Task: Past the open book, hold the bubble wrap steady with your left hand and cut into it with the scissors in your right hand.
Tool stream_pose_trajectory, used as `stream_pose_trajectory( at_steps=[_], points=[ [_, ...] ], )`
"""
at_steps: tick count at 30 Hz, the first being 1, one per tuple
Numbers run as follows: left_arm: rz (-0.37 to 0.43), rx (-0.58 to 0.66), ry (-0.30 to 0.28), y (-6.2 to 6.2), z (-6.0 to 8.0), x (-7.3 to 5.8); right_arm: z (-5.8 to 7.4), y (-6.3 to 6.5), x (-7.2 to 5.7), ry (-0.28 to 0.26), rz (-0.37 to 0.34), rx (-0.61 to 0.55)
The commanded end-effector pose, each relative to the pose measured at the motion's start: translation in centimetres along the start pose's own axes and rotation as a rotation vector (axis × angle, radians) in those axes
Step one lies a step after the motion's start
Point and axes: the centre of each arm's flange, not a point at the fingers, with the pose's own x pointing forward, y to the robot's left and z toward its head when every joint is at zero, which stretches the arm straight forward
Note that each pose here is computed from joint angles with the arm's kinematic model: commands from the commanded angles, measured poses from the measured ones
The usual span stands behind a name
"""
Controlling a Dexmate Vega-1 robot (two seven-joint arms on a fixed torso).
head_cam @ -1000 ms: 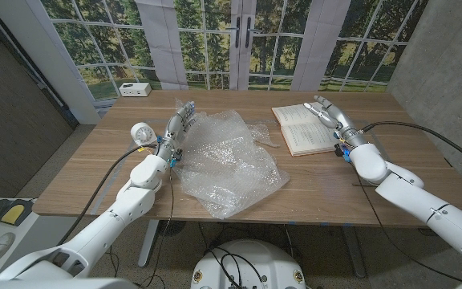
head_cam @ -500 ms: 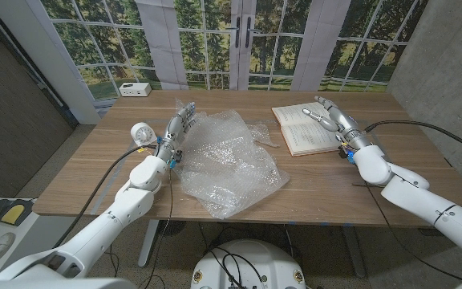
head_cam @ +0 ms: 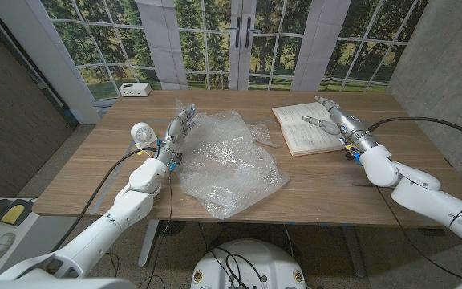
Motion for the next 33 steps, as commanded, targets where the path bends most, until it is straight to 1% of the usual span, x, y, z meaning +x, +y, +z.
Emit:
stream_pose_trajectory(
  at_steps=[1, 8, 16, 24, 29, 33],
  points=[
    [0.015, -0.002, 0.014, 0.2, -1.0, -0.5, 0.2, -0.8, -0.8, -0.019, 0.028, -0.078],
    [0.016, 0.010, 0.025, 0.4, -1.2, -0.6, 0.5, -0.8, -0.8, -0.023, 0.021, -0.106],
    [0.024, 0.008, 0.037, 0.7, -1.6, -0.8, 0.7, -0.5, -0.8, -0.025, 0.039, -0.148],
    [0.033, -0.008, 0.021, 0.7, -1.4, -0.8, 0.8, -0.7, -1.0, -0.021, 0.034, -0.151],
    [0.026, -0.004, 0.020, 0.7, -1.3, -0.8, 1.2, -0.7, -1.1, -0.028, 0.036, -0.173],
    [0.024, -0.003, 0.021, 0.8, -1.3, -0.8, 1.3, -0.7, -1.4, -0.024, 0.041, -0.184]
  ],
)
